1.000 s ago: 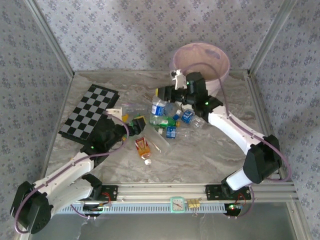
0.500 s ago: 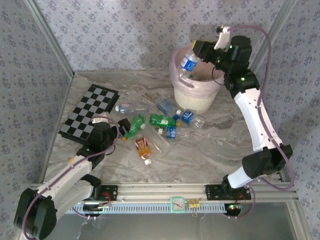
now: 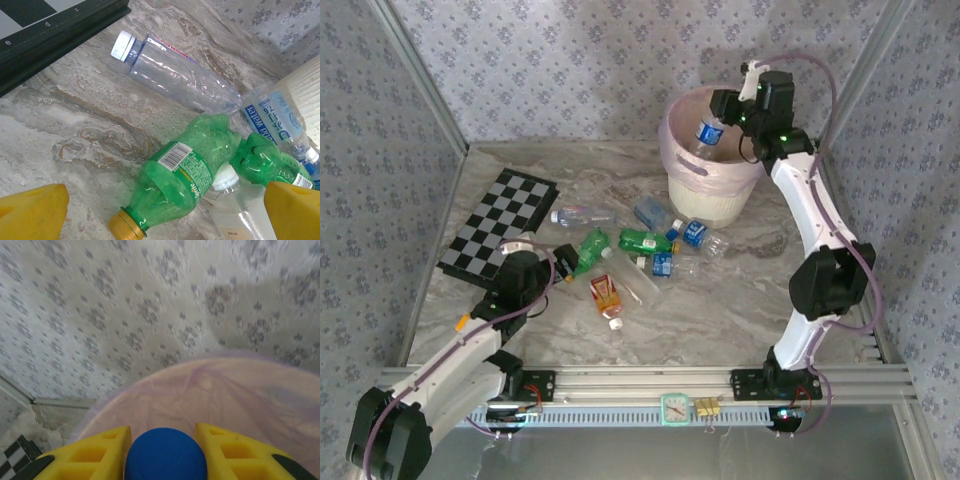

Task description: Put the plastic bottles in the bin

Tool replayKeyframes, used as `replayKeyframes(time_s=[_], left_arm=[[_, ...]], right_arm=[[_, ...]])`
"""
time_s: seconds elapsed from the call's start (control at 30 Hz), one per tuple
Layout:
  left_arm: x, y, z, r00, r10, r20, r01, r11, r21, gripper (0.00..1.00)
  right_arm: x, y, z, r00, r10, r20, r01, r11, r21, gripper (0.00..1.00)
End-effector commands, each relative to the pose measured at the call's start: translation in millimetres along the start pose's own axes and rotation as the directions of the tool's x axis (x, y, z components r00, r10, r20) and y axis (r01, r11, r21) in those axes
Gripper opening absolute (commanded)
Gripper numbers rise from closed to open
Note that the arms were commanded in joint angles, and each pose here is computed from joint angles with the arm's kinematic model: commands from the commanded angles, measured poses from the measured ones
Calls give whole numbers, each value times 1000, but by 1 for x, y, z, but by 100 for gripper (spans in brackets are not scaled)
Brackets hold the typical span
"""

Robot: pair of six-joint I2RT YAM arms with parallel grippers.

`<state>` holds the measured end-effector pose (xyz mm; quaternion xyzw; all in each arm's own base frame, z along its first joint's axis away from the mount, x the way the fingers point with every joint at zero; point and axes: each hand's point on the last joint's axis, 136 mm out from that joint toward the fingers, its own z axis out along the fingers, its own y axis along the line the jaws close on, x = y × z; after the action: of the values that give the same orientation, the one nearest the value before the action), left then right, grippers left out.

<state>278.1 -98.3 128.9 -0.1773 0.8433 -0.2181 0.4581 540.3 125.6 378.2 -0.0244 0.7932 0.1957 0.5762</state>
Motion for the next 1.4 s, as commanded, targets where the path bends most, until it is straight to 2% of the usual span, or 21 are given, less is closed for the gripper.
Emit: replayKeyframes(time_s=[0.0,0.13,0.2,0.3,0.37,0.4,0.63,0.83,0.97,1.1,1.37], left_arm=[[-4,5,-3,1000,-13,17,13,1000,-20,100],[-4,4,-5,1000,-15,20,15,1000,-13,100],[-5,3,-6,1000,-13,21,13,1000,-6,100],[-5,1,-6,1000,0,19,0,1000,2,100],[-5,-1,-6,1000,21,18,-22,1000,9,100],[-6,-2,-6,999,38,19,-38,999,12,100],[-27,-14,-4,985,171,32,-171,985,3,100],[-26,-30,17,966,250,-63,-246,967,66,100],[-16,-44,32,939,307,-154,-291,949,120,100],[-9,-47,46,928,309,-209,-287,949,129,100],[3,-38,73,905,303,-300,-293,953,79,100]], right_arm=[[20,-2,11,998,-21,-52,22,1000,9,38],[43,-1,25,994,-9,-112,9,1000,-4,42],[44,2,27,993,-13,-119,12,1000,-9,49],[36,5,22,994,-30,-110,31,1000,5,71],[22,9,13,996,-38,-83,40,999,14,94],[16,10,8,997,-43,-70,44,999,15,100],[-27,29,-53,995,-70,66,69,997,27,100],[-24,55,-105,990,-70,121,74,997,-30,100],[-2,73,-132,988,-86,126,94,994,-56,100],[26,84,-150,991,-70,111,79,994,-78,100],[119,83,-155,999,27,26,-26,998,-49,100]])
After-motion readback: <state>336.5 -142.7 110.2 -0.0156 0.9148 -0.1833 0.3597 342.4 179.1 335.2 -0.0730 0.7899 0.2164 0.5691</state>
